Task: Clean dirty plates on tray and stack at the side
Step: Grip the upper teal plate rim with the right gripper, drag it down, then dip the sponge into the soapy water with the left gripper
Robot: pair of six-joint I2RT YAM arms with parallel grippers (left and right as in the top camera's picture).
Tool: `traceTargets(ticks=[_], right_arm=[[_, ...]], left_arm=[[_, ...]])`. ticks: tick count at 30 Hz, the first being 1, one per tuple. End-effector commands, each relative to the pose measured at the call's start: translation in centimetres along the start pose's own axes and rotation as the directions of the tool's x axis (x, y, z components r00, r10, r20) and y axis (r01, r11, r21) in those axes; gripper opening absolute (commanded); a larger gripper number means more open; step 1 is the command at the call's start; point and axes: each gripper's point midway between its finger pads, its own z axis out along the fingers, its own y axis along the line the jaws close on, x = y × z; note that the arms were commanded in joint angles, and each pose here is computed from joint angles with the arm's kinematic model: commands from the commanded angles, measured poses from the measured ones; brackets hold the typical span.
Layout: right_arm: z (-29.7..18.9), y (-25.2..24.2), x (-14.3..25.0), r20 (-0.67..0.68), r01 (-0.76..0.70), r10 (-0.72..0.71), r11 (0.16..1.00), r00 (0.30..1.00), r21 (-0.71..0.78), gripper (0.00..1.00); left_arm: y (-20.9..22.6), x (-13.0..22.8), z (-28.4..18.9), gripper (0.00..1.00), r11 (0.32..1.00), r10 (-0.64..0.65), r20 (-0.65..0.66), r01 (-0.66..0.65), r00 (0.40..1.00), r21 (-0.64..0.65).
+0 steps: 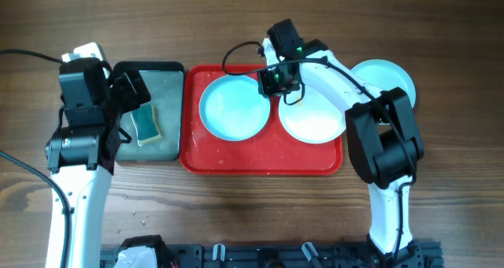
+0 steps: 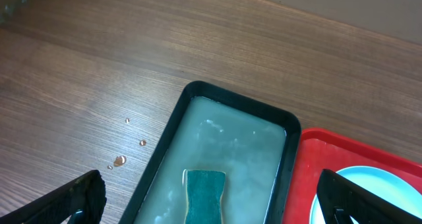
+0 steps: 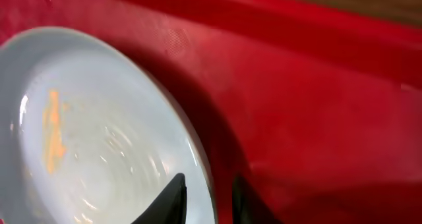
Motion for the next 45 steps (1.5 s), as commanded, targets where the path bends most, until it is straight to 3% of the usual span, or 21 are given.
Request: traceTargets(ticks=[1, 12, 16, 18, 19, 20, 24, 27, 32, 36, 39, 40, 42, 45], right_arm=[[-0.5, 0.3, -0.3, 0.021, 0.01, -0.01, 1.0, 1.0, 0.007, 0.24], [-0.5, 0.2, 0.1, 0.003, 0.005, -0.005, 1.0, 1.0, 0.01, 0.29], [-0.5, 0.1, 0.5, -0.013, 0.0, 0.0, 1.0, 1.0, 0.013, 0.29], [-0.5, 0.1, 0.7, -0.022, -0.016, 0.017, 1.0, 1.0, 0.015, 0.29], [-0.5, 0.1, 0.8, -0.023, -0.029, 0.029, 0.999, 0.999, 0.015, 0.29], [-0.5, 0.1, 0.8, -0.023, -0.028, 0.029, 0.999, 0.999, 0.015, 0.3], [-0.5, 0.1, 0.7, -0.023, -0.028, 0.028, 0.999, 0.999, 0.015, 0.31], [-0.5, 0.1, 0.7, -0.022, -0.028, 0.028, 0.999, 0.999, 0.015, 0.31], [-0.5, 0.1, 0.7, -0.022, -0.028, 0.028, 1.0, 0.999, 0.015, 0.31], [-0.5, 0.1, 0.7, -0.022, -0.028, 0.028, 0.999, 0.999, 0.015, 0.31], [-0.5, 0.1, 0.7, -0.022, -0.027, 0.028, 1.0, 0.999, 0.015, 0.31], [-0.5, 0.1, 0.7, -0.022, -0.027, 0.027, 1.0, 0.999, 0.015, 0.31], [-0.5, 0.1, 0.7, -0.022, -0.027, 0.027, 1.0, 0.999, 0.015, 0.31], [-0.5, 0.1, 0.7, -0.021, -0.026, 0.027, 1.0, 0.999, 0.015, 0.31]], left_arm=[[0.2, -0.7, -0.3, 1.0, 1.0, -0.009, 0.019, 0.009, 1.0, -0.009], [0.1, -0.6, -0.3, 1.0, 1.0, -0.008, 0.015, 0.008, 1.0, 0.0], [-2.6, 4.5, -1.0, 1.0, 0.985, 0.023, -0.202, 0.012, 0.979, 0.172], [-2.7, 6.0, -1.4, 1.0, 0.983, 0.032, -0.266, 0.018, 0.963, 0.185], [-2.3, 7.3, -1.5, 0.99, 0.985, 0.038, -0.321, 0.017, 0.946, 0.169], [-1.8, 8.3, -1.5, 0.8, 0.99, 0.031, -0.363, 0.021, 0.931, 0.137], [0.1, 11.2, 1.6, 0.71, 0.991, -0.131, -0.441, 0.12, 0.888, -0.052], [-0.1, 12.6, 4.6, 0.71, 0.993, -0.12, -0.489, 0.101, 0.864, -0.066], [-0.1, 14.4, 9.5, 0.71, 0.995, 0.09, -0.532, -0.104, 0.842, 0.004], [0.3, 14.7, 11.2, 0.75, 0.991, 0.102, -0.528, -0.131, 0.843, -0.017], [0.4, 16.4, 12.2, 0.71, 0.989, 0.114, -0.573, -0.15, 0.812, -0.015], [0.5, 16.7, 12.4, 0.67, 0.988, 0.116, -0.581, -0.153, 0.806, -0.015], [0.5, 16.9, 12.7, 0.48, 0.988, 0.118, -0.585, -0.155, 0.803, -0.014], [0.4, 16.9, 12.7, 0.48, 0.988, 0.118, -0.583, -0.155, 0.804, -0.014]])
